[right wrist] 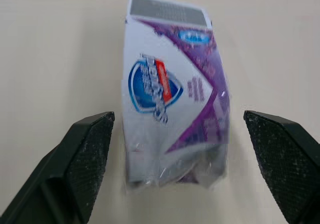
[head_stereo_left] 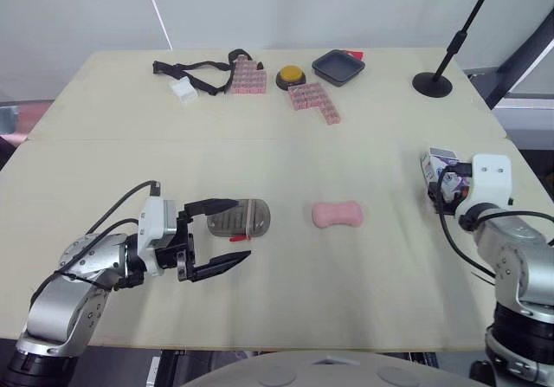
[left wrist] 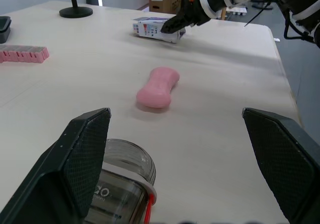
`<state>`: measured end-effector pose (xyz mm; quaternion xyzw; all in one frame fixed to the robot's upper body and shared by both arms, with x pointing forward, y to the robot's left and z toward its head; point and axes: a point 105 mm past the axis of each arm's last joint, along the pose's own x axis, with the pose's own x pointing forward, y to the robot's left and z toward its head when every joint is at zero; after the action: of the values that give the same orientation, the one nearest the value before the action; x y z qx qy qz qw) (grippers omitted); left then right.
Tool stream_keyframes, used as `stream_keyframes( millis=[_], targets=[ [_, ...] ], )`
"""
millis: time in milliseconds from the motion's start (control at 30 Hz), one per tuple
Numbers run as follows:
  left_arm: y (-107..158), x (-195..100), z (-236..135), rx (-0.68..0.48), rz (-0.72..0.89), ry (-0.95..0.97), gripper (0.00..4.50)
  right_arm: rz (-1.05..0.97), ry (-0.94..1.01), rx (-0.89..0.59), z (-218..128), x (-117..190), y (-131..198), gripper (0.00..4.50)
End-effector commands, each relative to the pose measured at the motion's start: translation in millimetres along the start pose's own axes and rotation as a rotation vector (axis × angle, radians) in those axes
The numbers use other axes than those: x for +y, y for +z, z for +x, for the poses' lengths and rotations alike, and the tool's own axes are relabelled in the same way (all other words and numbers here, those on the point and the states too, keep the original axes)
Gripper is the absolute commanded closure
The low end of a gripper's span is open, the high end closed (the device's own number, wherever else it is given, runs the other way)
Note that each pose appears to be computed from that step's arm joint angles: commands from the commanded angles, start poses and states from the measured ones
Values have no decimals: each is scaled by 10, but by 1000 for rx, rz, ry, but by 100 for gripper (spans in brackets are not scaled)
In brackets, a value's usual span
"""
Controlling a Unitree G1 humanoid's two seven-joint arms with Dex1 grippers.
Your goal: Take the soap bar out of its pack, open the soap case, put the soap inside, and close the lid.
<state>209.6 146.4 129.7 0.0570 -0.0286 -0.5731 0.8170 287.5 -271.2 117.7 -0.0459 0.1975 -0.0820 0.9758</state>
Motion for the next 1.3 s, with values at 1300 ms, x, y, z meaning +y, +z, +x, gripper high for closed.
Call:
stream_keyframes(
  millis=[1300],
  targets=[
    [-358, 613, 58, 401, 284, -262, 0, -620, 1340, -378, -694, 296, -319, 2]
  ],
)
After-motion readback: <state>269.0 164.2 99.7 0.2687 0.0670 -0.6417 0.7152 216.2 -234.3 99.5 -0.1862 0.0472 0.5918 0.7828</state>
